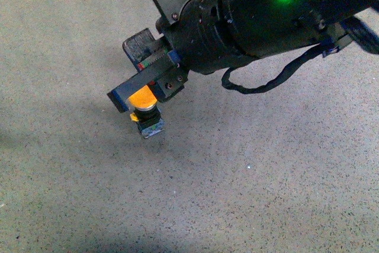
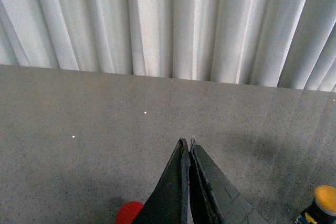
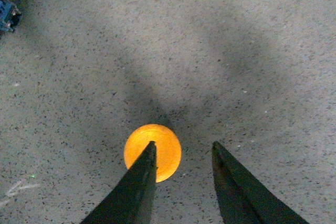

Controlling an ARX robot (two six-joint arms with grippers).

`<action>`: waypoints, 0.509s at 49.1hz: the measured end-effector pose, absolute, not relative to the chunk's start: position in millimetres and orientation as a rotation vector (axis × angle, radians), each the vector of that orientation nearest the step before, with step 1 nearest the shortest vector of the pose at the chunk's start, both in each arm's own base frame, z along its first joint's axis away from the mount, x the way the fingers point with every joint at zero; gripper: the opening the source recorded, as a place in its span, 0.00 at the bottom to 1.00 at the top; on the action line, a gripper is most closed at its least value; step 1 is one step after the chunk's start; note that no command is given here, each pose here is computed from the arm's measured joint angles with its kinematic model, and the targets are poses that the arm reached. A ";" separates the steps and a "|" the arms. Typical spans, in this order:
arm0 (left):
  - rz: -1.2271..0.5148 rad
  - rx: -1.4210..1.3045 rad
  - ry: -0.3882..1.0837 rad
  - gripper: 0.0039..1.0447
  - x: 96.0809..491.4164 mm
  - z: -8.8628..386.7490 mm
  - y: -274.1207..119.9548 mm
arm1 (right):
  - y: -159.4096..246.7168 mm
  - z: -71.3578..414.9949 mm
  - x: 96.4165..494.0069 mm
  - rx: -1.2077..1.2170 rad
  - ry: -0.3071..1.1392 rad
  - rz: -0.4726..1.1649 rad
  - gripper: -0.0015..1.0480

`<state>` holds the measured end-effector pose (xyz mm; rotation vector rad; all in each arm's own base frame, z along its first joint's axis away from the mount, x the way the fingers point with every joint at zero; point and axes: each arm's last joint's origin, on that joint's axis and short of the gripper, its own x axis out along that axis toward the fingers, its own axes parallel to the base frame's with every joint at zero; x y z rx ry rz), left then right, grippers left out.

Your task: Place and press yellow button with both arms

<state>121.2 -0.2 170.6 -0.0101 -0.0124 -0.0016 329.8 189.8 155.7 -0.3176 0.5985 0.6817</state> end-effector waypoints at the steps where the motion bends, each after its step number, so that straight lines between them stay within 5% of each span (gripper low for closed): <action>1: -0.002 -0.010 -0.012 0.01 120.3 170.7 -0.2 | 191.7 152.7 329.7 -0.318 0.608 0.689 0.25; 9: -0.002 -0.010 -0.014 0.01 116.6 170.9 -0.2 | 198.5 145.6 331.5 -0.312 0.628 0.702 0.01; 25: -0.002 -0.010 -0.014 0.01 110.6 170.6 -0.2 | 203.4 138.3 336.1 -0.286 0.661 0.711 0.01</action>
